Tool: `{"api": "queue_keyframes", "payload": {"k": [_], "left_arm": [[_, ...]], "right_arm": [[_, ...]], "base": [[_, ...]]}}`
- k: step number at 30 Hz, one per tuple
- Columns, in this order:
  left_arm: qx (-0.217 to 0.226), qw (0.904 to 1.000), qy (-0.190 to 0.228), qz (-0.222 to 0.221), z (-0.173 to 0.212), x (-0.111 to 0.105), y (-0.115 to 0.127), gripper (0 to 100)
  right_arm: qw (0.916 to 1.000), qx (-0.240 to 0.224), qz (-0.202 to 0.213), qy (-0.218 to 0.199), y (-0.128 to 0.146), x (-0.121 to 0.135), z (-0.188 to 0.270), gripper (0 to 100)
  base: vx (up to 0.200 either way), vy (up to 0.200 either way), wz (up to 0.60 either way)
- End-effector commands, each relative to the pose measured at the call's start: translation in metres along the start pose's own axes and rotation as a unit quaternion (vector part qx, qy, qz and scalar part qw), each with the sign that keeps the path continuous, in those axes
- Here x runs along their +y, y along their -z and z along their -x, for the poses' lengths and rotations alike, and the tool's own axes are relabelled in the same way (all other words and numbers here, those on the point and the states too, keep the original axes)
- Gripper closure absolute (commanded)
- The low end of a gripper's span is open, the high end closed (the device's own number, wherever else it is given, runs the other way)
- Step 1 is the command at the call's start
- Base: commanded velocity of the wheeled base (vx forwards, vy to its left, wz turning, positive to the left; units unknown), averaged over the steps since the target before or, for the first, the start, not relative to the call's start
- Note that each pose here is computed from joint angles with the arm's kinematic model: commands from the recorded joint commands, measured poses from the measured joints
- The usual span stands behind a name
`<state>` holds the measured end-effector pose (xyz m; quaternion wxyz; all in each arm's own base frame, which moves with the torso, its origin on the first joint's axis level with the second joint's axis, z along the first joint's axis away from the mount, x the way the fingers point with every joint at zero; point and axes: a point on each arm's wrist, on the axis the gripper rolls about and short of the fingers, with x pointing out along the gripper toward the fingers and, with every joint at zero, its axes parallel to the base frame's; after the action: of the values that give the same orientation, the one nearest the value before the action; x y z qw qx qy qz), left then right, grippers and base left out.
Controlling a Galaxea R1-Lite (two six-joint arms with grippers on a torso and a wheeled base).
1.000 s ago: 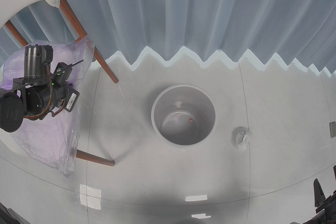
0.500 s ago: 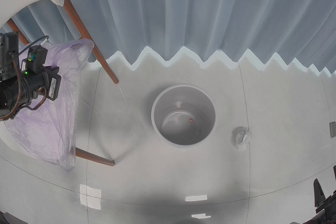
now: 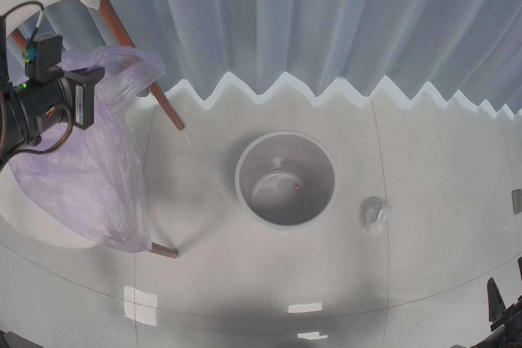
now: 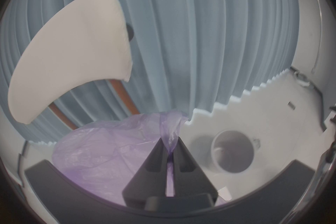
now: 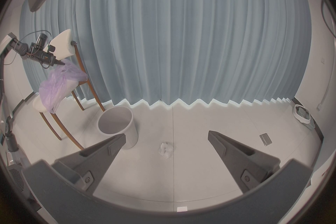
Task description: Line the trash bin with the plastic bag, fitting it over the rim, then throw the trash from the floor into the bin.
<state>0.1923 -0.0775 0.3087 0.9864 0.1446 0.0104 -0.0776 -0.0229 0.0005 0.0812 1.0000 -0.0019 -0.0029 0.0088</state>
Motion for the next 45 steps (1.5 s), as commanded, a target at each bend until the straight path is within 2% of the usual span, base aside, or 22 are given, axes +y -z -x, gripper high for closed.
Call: {"api": "queue_keyframes", "payload": {"k": [1, 3, 6, 10, 13, 16, 18, 21, 23, 31, 33, 41, 45], "left_arm": [[-0.035, 0.9980, 0.044, 0.028, 0.001, -0.008, -0.018, 100], [-0.039, 0.9971, 0.055, 0.034, 0.000, -0.012, -0.020, 100], [-0.052, 0.9922, 0.101, 0.051, -0.007, -0.025, -0.027, 100], [-0.064, 0.9868, 0.136, 0.062, -0.018, -0.037, -0.037, 100], [-0.088, 0.9799, 0.167, 0.066, -0.027, -0.046, -0.048, 100], [-0.122, 0.9734, 0.179, 0.075, -0.040, -0.057, -0.063, 100], [-0.142, 0.9675, 0.188, 0.093, -0.046, -0.066, -0.074, 100], [-0.165, 0.9479, 0.227, 0.150, -0.048, -0.089, -0.096, 100], [-0.166, 0.9417, 0.240, 0.168, -0.050, -0.098, -0.102, 100], [-0.167, 0.9369, 0.255, 0.172, -0.064, -0.121, -0.107, 100], [-0.173, 0.9320, 0.266, 0.175, -0.063, -0.132, -0.112, 100], [-0.211, 0.9184, 0.271, 0.195, -0.067, -0.149, -0.143, 100], [-0.208, 0.9182, 0.274, 0.197, -0.063, -0.153, -0.147, 100]], "right_arm": [[1.0000, 0.001, 0.000, 0.000, 0.005, 0.000, 0.000, 0], [1.0000, 0.001, 0.000, 0.000, 0.005, 0.000, 0.000, 0], [1.0000, 0.001, 0.000, -0.001, 0.005, 0.000, 0.000, 0], [1.0000, 0.001, 0.000, 0.000, 0.005, 0.000, 0.000, 0], [1.0000, 0.001, 0.000, 0.000, 0.005, 0.000, 0.000, 0], [1.0000, 0.001, 0.000, 0.000, 0.005, 0.000, 0.000, 0], [1.0000, 0.001, 0.000, -0.001, 0.005, 0.000, 0.000, 0], [1.0000, 0.001, 0.000, 0.000, 0.005, 0.000, 0.000, 0], [1.0000, 0.001, 0.000, 0.000, 0.005, 0.000, 0.000, 0], [1.0000, 0.001, 0.000, 0.000, 0.005, 0.000, 0.000, 0], [1.0000, 0.001, 0.000, 0.000, 0.005, 0.000, 0.000, 0], [1.0000, 0.001, 0.000, 0.000, 0.005, 0.000, 0.000, 0], [1.0000, 0.001, 0.000, 0.000, 0.005, 0.000, 0.000, 0]], "base": [[0.000, 0.000, 0.00], [0.000, 0.000, 0.00], [0.000, 0.000, 0.00], [0.000, 0.000, 0.00], [0.000, 0.000, 0.00], [0.000, 0.000, 0.00], [0.000, 0.000, 0.00], [0.000, 0.000, 0.00], [0.000, 0.000, 0.00], [0.000, 0.000, 0.00], [0.000, 0.000, 0.00], [0.000, 0.000, 0.00], [0.000, 0.000, 0.00]]}}
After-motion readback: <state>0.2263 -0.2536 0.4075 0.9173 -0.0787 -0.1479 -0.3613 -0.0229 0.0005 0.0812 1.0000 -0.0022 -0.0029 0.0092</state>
